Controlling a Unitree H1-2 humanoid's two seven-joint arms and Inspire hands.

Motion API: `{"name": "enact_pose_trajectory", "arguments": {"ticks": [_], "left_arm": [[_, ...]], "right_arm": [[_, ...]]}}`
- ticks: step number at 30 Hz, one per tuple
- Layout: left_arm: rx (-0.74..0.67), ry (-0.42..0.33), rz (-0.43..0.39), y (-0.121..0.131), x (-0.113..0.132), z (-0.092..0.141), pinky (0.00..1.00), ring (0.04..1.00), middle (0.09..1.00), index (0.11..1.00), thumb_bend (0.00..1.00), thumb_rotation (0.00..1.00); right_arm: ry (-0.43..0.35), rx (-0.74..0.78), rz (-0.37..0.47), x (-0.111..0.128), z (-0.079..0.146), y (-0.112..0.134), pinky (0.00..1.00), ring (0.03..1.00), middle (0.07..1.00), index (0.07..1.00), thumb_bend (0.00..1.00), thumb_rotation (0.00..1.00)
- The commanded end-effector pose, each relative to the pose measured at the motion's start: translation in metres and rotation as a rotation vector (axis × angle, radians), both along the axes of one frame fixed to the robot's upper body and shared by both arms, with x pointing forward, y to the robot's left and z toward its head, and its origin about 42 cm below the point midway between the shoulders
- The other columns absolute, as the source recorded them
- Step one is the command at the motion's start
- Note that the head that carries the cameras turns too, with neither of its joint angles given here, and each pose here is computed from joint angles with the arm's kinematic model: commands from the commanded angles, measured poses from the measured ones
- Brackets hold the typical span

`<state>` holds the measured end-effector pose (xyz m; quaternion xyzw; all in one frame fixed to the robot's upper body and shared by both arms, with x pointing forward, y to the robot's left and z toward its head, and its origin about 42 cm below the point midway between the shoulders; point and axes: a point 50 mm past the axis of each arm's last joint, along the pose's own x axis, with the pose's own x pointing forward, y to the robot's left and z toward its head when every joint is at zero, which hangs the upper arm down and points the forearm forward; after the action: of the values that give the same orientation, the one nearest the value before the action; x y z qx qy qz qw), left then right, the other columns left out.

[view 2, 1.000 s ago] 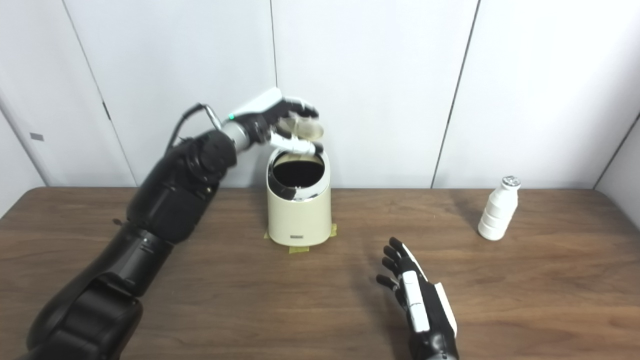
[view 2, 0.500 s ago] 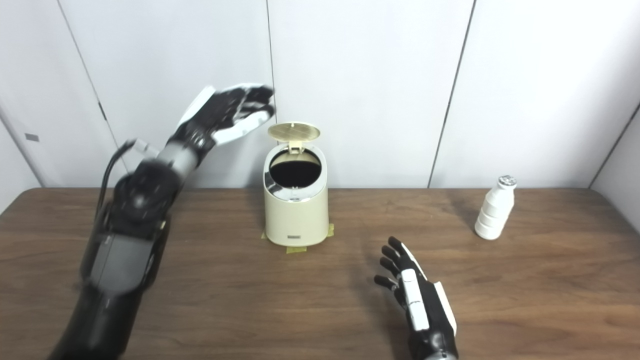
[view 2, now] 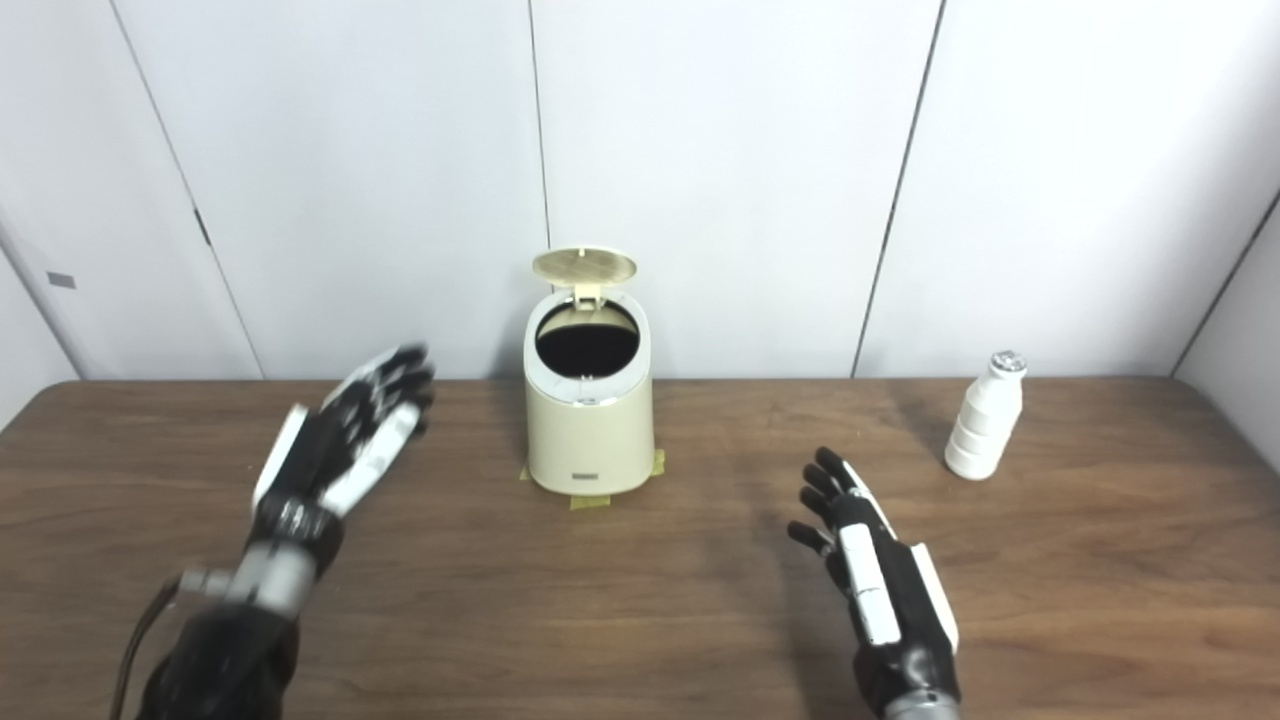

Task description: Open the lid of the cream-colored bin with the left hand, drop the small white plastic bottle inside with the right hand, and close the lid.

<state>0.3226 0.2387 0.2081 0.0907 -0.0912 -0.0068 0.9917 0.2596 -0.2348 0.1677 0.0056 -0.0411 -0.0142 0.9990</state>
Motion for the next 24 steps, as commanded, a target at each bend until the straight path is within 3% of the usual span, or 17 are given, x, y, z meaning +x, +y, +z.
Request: {"name": "enact_pose_trajectory", "arguments": {"ticks": [1, 5, 7, 13, 17, 24], "left_arm": [[-0.026, -0.124, 0.008, -0.001, -0.006, 0.019, 0.79, 0.837, 0.859, 0.902, 0.38, 0.56], [-0.078, -0.069, 0.053, 0.004, -0.022, -0.001, 0.80, 0.841, 0.856, 0.897, 0.40, 0.56], [-0.087, -0.047, 0.069, 0.006, -0.028, -0.009, 0.79, 0.836, 0.848, 0.881, 0.42, 0.58], [-0.128, -0.024, 0.113, 0.014, -0.036, -0.023, 0.80, 0.832, 0.839, 0.864, 0.45, 0.53], [-0.127, -0.015, 0.118, 0.021, -0.038, -0.028, 0.81, 0.839, 0.846, 0.864, 0.47, 0.54], [-0.173, 0.004, 0.108, 0.030, -0.040, -0.033, 0.85, 0.867, 0.869, 0.885, 0.43, 0.52]], "right_arm": [[-0.079, -0.018, -0.003, 0.001, 0.022, -0.009, 0.78, 0.895, 0.910, 0.918, 0.57, 0.75], [-0.086, -0.032, -0.037, -0.001, 0.030, -0.024, 0.75, 0.880, 0.916, 0.924, 0.55, 0.56], [-0.093, -0.024, -0.041, -0.001, 0.031, -0.032, 0.76, 0.890, 0.928, 0.928, 0.61, 0.43], [-0.114, -0.127, -0.119, -0.001, 0.029, -0.062, 0.76, 0.888, 0.922, 0.916, 0.76, 0.29], [-0.125, -0.199, -0.188, 0.001, 0.029, -0.082, 0.86, 0.874, 0.905, 0.911, 0.81, 0.25], [-0.138, -0.271, -0.308, 0.008, 0.044, -0.092, 0.74, 0.796, 0.859, 0.877, 0.86, 0.23]]}}
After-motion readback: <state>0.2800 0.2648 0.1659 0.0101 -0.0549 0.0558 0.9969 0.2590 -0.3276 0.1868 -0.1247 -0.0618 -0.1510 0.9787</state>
